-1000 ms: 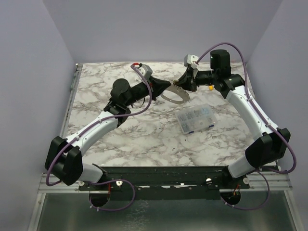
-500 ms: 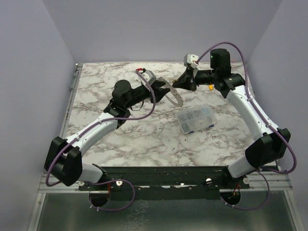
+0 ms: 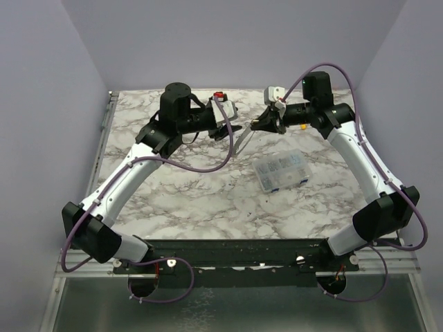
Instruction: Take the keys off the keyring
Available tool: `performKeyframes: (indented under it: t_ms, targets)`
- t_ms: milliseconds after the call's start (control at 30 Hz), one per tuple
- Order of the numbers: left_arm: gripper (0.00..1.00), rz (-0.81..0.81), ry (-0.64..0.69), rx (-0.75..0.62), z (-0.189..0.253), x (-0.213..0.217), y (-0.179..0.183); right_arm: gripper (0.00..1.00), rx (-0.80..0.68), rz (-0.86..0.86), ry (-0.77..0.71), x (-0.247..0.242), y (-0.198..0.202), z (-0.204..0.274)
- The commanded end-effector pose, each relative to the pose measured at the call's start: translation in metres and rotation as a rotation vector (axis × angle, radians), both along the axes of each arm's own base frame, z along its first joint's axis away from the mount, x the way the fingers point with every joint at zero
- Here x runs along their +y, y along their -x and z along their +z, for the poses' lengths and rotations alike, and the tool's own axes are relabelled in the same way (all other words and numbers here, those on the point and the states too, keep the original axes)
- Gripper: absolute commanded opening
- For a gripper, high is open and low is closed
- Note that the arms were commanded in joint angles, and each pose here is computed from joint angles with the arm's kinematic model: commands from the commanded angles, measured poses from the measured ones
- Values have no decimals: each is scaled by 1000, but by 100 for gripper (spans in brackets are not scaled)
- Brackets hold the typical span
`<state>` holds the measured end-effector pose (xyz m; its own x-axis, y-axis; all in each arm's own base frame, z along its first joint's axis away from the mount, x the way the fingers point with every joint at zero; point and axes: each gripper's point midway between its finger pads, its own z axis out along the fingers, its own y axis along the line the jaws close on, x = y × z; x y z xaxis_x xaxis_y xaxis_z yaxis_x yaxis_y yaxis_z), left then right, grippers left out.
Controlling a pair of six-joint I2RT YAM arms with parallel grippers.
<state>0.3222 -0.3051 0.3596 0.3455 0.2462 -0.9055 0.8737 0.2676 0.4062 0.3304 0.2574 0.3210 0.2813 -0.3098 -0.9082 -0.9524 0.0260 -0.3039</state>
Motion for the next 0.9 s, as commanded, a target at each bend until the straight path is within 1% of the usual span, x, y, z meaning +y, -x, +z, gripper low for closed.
performKeyframes:
  t_ms: [0,167,333,467,733,867]
  targets:
    - [55,-161,-146,74,-30,2,20,1,-61,60,9,-1,9,8]
    - [48,-179,-167,111,-30,-5,11,1,-72,79,23,-1,13,5]
    - [45,-194,-179,111,-26,-10,6,1,-81,94,47,-2,16,0]
    - [41,-205,-190,114,-26,-12,7,1,-69,97,60,-2,16,-2]
    - [39,-244,-208,112,-23,-21,19,1,-46,99,79,-2,15,-7]
    - [35,-238,-235,141,-27,-28,20,1,-38,101,83,0,14,-7]
